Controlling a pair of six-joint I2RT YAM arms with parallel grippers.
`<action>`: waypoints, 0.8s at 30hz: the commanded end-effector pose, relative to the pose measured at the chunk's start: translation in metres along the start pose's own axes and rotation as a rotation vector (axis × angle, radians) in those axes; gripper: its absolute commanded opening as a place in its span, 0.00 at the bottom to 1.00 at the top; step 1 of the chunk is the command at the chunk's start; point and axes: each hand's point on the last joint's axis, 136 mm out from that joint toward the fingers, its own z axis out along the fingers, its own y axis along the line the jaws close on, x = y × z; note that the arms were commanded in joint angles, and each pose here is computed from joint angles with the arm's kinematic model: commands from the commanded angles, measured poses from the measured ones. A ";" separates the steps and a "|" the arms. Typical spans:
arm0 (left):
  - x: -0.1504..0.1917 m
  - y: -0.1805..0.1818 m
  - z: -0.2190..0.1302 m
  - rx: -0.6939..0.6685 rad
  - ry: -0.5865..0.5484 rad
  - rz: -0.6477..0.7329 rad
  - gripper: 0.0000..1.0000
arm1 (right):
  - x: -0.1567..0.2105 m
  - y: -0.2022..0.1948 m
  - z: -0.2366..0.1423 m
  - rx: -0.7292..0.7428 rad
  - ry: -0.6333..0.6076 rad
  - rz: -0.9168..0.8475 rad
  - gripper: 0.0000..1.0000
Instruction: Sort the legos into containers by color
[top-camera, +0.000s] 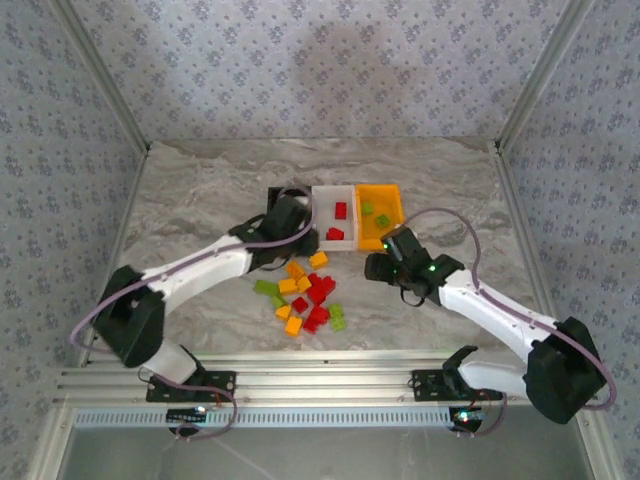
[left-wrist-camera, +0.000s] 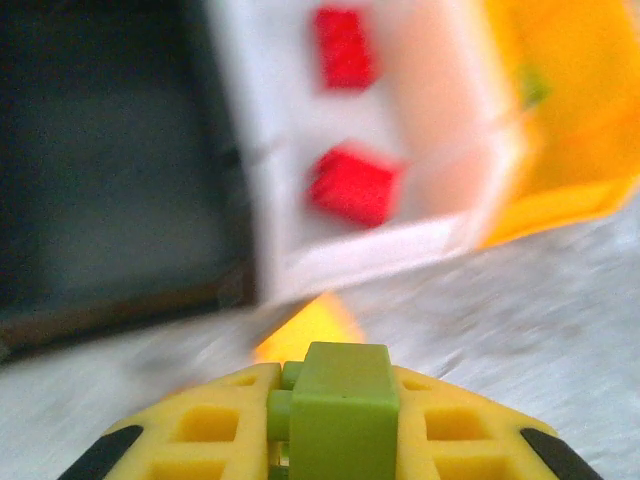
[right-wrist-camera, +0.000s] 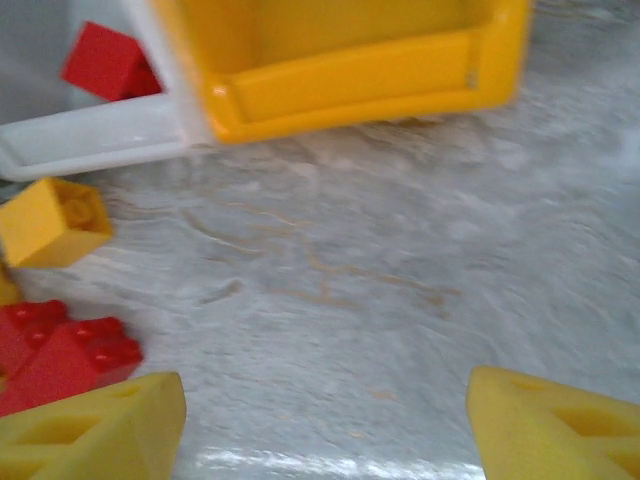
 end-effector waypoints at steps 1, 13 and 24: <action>-0.023 -0.053 0.023 0.089 -0.001 0.072 0.16 | 0.009 -0.031 -0.008 0.099 -0.010 0.070 0.76; -0.071 -0.137 0.121 0.174 0.041 0.130 0.19 | 0.028 -0.048 -0.011 0.093 0.007 0.093 0.76; -0.103 -0.153 0.077 0.225 -0.046 0.115 0.79 | 0.027 -0.017 -0.008 -0.058 0.021 0.017 0.79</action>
